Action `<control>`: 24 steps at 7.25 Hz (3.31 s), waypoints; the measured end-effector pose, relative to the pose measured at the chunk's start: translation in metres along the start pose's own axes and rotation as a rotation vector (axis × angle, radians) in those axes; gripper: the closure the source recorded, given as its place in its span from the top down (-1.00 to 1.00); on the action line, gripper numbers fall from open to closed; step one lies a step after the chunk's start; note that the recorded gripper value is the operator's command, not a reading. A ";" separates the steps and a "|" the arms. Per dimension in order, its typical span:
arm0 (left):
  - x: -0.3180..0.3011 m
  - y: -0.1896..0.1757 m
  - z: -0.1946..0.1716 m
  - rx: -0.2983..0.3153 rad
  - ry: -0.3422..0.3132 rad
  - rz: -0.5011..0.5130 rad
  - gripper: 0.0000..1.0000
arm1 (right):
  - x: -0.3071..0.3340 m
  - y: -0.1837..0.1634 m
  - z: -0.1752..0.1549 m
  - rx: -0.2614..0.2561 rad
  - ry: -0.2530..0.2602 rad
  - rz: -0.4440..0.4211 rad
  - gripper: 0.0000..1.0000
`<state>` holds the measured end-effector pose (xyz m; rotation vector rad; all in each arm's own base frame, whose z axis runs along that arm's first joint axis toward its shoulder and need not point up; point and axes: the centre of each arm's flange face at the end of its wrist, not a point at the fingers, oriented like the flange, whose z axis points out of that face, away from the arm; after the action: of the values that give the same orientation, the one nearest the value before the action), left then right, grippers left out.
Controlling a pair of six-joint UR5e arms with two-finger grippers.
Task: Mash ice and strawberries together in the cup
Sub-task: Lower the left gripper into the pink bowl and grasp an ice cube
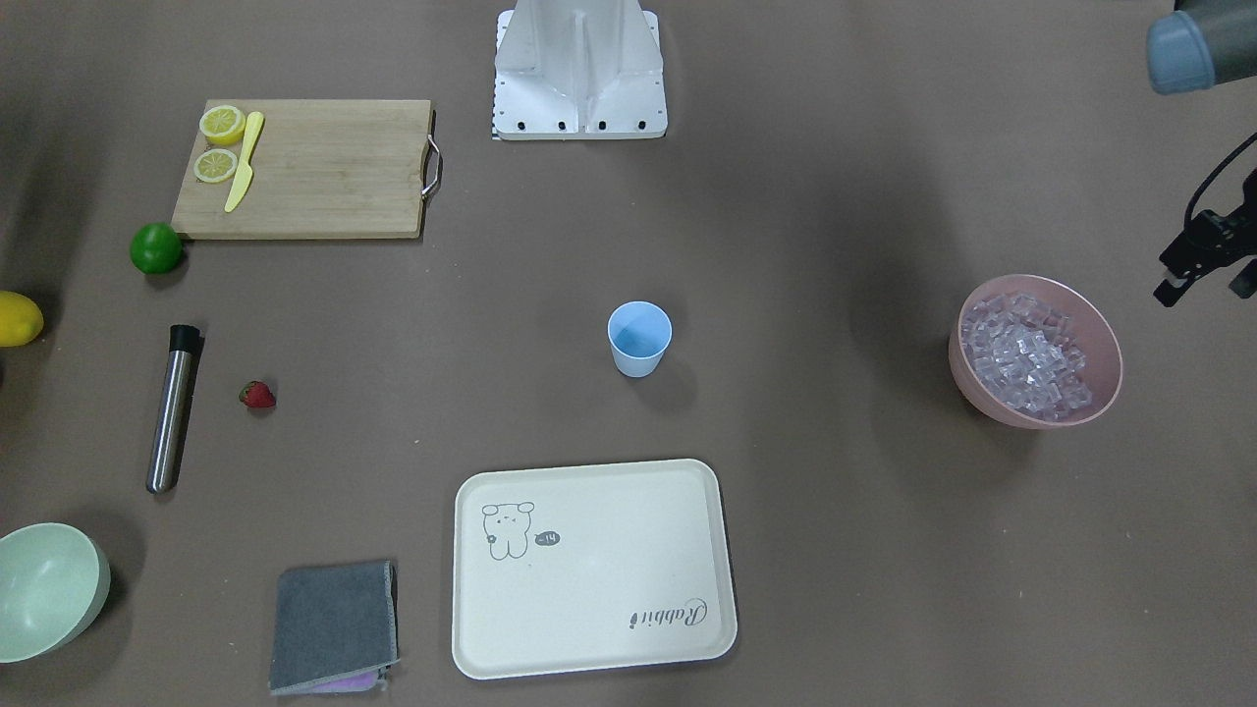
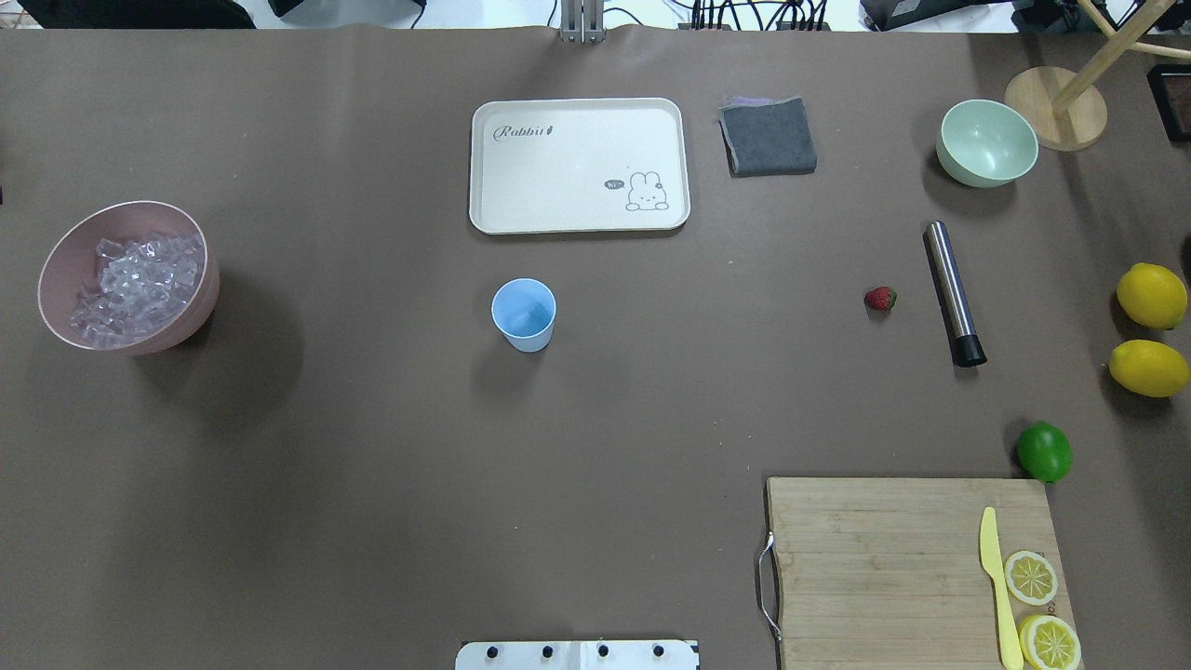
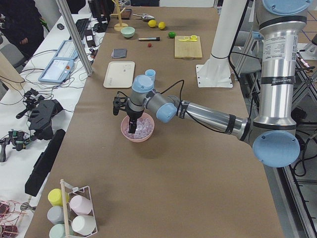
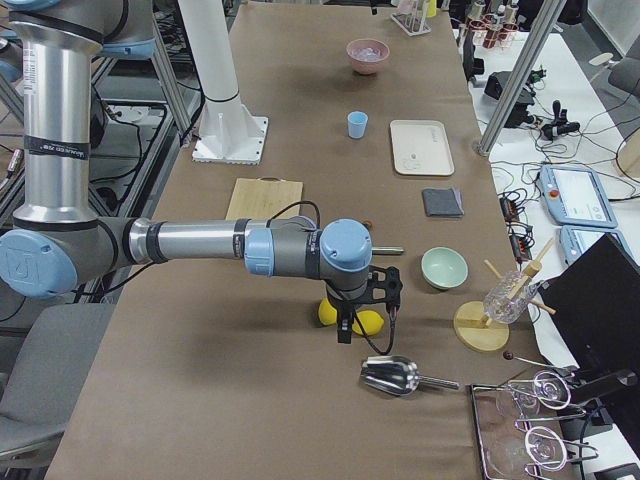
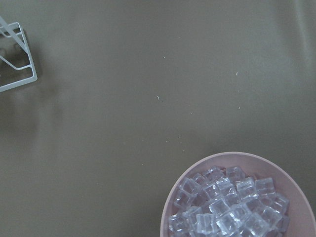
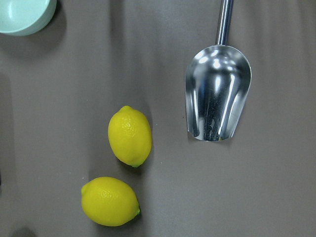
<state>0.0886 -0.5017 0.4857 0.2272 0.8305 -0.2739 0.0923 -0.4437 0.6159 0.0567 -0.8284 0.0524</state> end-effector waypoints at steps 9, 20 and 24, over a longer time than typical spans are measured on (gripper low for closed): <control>0.077 0.018 0.072 -0.044 -0.042 -0.241 0.94 | -0.006 -0.001 0.009 -0.019 -0.057 -0.011 1.00; 0.070 0.027 0.116 -0.092 -0.099 -0.253 0.69 | -0.017 -0.019 0.016 -0.031 -0.062 -0.026 1.00; 0.069 0.031 0.119 -0.100 -0.103 -0.252 0.63 | -0.017 -0.020 0.016 -0.031 -0.062 -0.027 1.00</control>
<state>0.2254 -0.5189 0.5147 0.0134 0.7683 -0.4754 0.0707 -0.4647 0.6137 0.0405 -0.8904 0.0119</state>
